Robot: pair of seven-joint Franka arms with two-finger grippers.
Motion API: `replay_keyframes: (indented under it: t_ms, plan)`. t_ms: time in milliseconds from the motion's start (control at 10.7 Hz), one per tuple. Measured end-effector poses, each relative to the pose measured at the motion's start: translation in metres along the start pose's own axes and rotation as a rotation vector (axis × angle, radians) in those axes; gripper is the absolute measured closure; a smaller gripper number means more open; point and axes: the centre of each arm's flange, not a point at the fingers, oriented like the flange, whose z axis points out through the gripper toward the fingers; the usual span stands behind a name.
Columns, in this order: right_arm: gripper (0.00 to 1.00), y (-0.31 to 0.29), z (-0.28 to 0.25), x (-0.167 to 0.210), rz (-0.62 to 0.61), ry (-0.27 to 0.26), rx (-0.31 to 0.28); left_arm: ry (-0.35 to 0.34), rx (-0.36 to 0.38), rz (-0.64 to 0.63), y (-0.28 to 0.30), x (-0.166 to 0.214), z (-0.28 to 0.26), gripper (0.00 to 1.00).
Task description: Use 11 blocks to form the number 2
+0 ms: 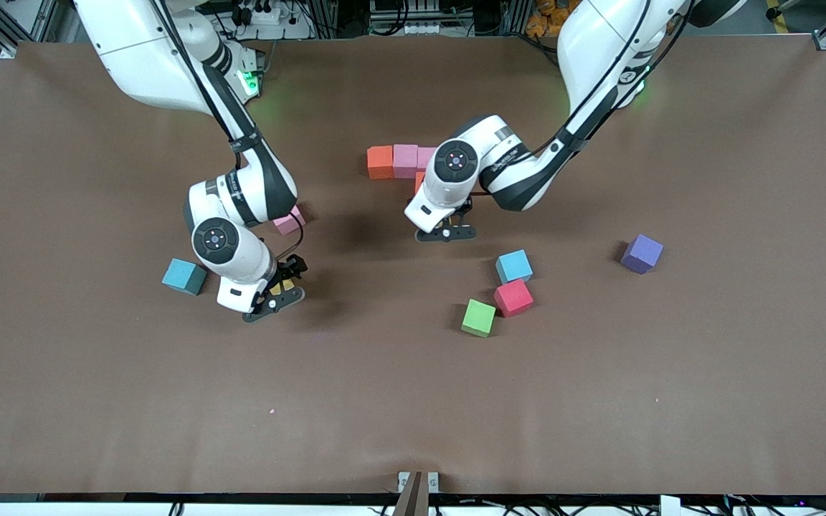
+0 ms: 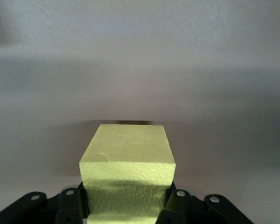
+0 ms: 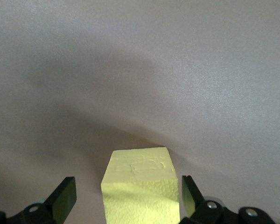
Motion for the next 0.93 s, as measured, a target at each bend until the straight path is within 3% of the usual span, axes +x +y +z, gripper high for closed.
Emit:
replay_keyframes:
  t_ms: [561, 935]
  plan:
    - [0.0, -0.002, 0.018, -0.015, -0.009, -0.011, -0.008, -0.017, 0.013, 0.021, 0.008, -0.011, 0.014, 0.44]
    - [0.0, 0.0, 0.033, -0.024, -0.006, 0.022, -0.014, -0.012, 0.005, 0.019, 0.01, -0.009, 0.011, 0.44]
